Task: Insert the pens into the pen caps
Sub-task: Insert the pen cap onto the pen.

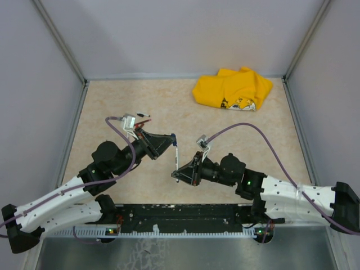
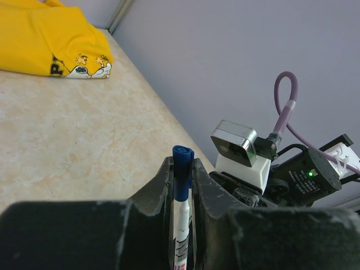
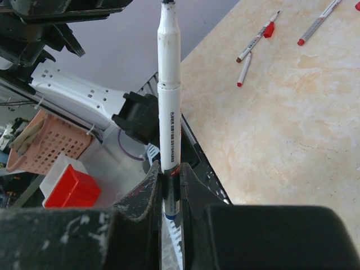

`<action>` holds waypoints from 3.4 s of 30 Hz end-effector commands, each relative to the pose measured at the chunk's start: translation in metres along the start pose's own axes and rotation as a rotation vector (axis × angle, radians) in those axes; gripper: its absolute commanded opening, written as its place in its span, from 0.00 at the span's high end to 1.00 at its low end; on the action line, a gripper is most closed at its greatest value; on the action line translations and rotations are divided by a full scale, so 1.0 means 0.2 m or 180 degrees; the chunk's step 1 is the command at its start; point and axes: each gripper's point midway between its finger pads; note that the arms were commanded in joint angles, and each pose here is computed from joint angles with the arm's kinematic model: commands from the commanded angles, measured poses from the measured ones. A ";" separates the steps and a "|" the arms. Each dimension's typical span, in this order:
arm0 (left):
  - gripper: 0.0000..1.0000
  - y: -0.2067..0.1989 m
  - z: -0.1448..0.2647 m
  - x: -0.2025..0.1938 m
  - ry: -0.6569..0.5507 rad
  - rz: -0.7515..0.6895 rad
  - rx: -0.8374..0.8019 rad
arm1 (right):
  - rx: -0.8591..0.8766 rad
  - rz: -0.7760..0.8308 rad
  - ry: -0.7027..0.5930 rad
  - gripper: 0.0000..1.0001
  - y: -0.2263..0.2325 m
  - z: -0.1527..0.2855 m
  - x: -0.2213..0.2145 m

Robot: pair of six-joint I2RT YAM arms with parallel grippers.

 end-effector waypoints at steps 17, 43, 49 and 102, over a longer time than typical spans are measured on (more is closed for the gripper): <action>0.91 -0.06 -0.01 0.11 -0.0202 0.0044 -0.0135 | 0.0166 0.0007 0.0007 1.00 0.07 0.00 0.01; 0.91 -0.06 -0.02 0.07 -0.0124 0.0047 -0.0138 | 0.0147 0.0027 -0.0132 1.00 0.07 0.02 0.05; 0.91 -0.04 -0.02 0.05 -0.0104 0.0053 -0.0114 | 0.0123 0.0026 -0.0153 1.00 0.06 0.03 0.06; 0.84 -0.05 -0.03 -0.13 0.0315 -0.0100 -0.0283 | -0.0029 0.0173 -0.0375 1.00 0.08 0.06 0.17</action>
Point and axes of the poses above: each gripper's point midway between its finger pads, its own z axis back along the fingers, its own y axis along the line the jaws close on, x = y × z, and after that the axes turned 15 degrees about -z, right-handed
